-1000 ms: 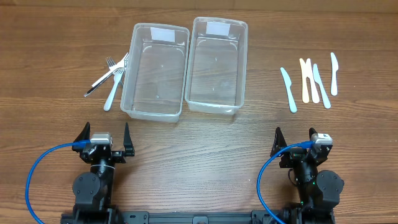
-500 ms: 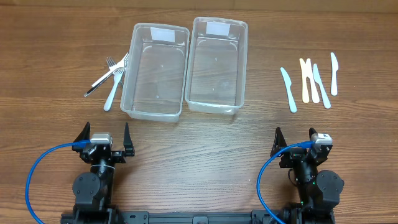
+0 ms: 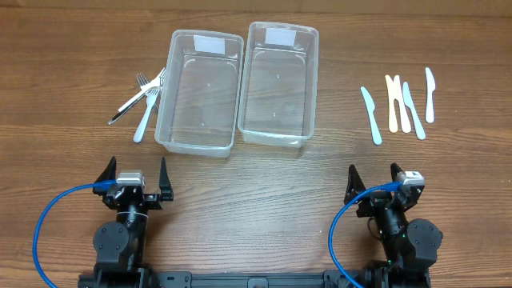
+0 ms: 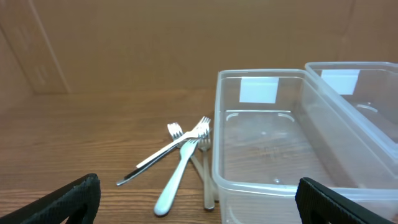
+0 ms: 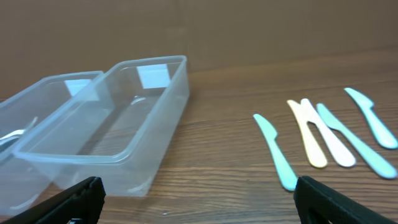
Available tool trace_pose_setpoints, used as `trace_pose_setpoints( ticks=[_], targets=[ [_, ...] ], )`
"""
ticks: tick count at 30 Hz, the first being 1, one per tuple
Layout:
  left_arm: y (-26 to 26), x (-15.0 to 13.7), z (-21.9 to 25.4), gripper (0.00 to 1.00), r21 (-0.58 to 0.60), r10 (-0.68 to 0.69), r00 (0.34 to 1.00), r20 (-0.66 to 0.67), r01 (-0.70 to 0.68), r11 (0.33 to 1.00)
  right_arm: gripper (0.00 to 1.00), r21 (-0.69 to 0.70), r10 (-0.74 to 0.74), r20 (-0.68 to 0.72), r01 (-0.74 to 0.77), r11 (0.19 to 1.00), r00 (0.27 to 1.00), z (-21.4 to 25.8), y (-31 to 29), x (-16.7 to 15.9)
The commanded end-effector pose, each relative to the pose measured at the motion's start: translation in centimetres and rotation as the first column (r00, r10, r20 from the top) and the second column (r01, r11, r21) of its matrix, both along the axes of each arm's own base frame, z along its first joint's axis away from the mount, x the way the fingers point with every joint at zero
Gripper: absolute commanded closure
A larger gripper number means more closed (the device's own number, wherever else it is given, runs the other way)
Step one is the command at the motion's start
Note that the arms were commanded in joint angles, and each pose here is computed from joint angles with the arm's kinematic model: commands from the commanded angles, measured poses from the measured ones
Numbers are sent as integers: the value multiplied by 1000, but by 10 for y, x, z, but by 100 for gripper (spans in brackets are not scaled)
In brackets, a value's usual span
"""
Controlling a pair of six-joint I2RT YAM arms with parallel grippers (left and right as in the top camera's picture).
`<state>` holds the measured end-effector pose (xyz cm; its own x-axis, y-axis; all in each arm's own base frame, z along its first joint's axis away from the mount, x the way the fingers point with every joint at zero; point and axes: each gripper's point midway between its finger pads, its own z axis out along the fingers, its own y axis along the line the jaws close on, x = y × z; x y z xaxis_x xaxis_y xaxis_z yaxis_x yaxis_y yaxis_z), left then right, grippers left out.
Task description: Pack container
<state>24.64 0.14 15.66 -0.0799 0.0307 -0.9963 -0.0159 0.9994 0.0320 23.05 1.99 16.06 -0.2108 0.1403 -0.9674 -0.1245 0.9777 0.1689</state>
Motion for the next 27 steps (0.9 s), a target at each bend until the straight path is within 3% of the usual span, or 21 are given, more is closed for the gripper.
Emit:
trace_pose_setpoints(
  ticks=[1,5,9,16,21,27],
  targets=[
    [-11,0,-1,0,-78,-60,998,3,60,995,0,25,116,16,-116,993,993,3,20,-4],
    [-26,-2,3,0,-164,-141,990,13,141,976,0,119,239,33,-241,963,971,11,43,-12],
    [-41,-7,17,0,-198,-225,974,34,228,953,0,285,218,8,-211,935,976,14,44,-12],
    [-36,-20,64,0,-199,-197,980,39,201,959,0,283,197,15,-193,939,980,49,41,-16],
    [-27,-16,99,0,-198,-144,989,31,147,969,0,296,113,-175,-58,954,978,58,27,-12],
    [-18,13,118,0,-198,-89,990,-105,67,978,0,255,57,-347,36,966,936,78,14,11]
  ],
)
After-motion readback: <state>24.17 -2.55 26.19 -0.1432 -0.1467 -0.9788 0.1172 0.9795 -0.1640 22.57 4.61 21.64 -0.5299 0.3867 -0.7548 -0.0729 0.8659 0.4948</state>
